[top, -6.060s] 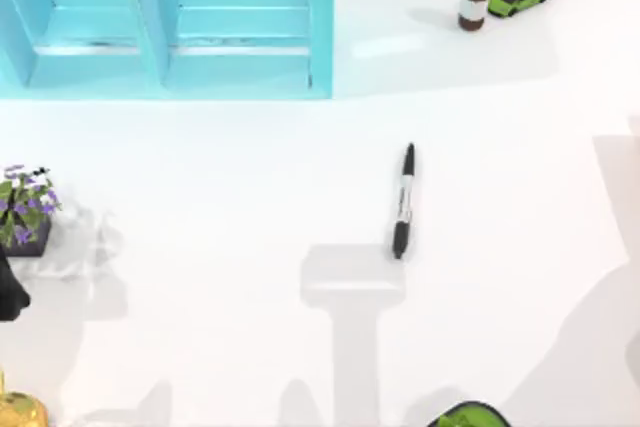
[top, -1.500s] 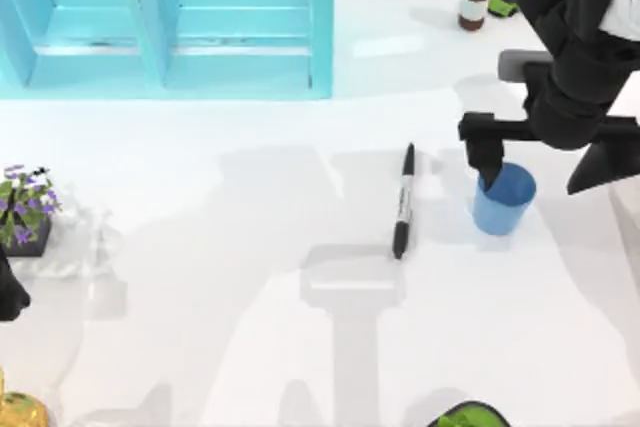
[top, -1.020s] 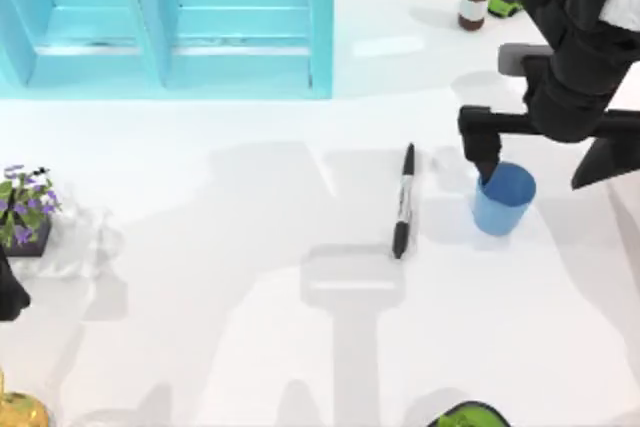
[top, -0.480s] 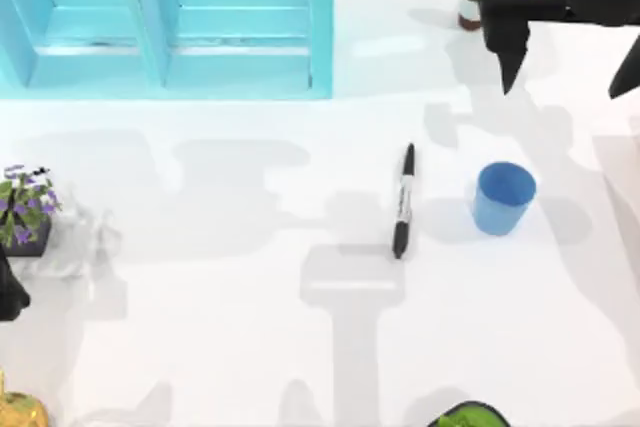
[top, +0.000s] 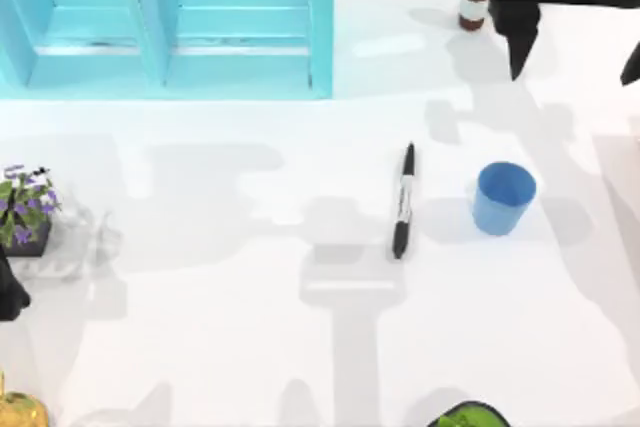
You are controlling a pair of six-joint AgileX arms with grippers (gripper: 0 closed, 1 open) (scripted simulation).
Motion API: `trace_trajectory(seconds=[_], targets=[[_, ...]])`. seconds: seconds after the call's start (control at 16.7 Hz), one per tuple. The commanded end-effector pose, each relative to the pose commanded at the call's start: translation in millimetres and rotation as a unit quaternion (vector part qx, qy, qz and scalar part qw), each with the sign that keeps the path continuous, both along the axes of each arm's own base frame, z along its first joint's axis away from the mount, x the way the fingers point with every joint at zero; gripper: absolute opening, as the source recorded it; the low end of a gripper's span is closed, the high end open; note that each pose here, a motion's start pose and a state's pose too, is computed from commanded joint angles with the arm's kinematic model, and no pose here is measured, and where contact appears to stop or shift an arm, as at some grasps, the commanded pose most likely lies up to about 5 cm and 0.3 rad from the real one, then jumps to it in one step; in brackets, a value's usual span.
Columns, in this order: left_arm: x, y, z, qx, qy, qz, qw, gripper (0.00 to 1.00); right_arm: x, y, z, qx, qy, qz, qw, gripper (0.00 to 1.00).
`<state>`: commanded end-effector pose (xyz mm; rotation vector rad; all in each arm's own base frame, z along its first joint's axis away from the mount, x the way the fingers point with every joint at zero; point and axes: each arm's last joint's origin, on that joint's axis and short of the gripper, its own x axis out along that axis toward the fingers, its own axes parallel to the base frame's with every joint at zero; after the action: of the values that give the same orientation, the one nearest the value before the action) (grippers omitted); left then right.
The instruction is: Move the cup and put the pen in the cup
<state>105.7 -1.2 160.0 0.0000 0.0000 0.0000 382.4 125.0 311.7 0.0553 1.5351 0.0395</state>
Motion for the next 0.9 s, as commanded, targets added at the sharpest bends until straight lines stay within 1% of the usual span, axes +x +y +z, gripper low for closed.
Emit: trace_trajectory(seconds=[0.12, 0.24, 0.48, 0.72, 0.9], targets=[[0.0, 0.0, 0.0, 0.0, 0.0, 0.0, 1.0, 1.0, 4.4, 8.5, -4.9, -0.007, 0.005, -0.007, 1.0, 1.0], [0.0, 0.0, 0.0, 0.0, 0.0, 0.0, 1.0, 1.0, 13.0, 27.2, -16.7, -0.021, 0.014, -0.02, 0.999, 1.0], [0.0, 0.0, 0.0, 0.0, 0.0, 0.0, 1.0, 1.0, 31.7, 86.2, -62.4, -0.061, 0.033, -0.049, 0.996, 1.0], [0.0, 0.0, 0.0, 0.0, 0.0, 0.0, 1.0, 1.0, 30.4, 140.6, -112.2, -0.101, 0.036, -0.074, 0.991, 1.0], [0.0, 0.0, 0.0, 0.0, 0.0, 0.0, 1.0, 1.0, 24.3, 159.5, -128.3, -0.116, 0.032, -0.083, 0.989, 1.0]])
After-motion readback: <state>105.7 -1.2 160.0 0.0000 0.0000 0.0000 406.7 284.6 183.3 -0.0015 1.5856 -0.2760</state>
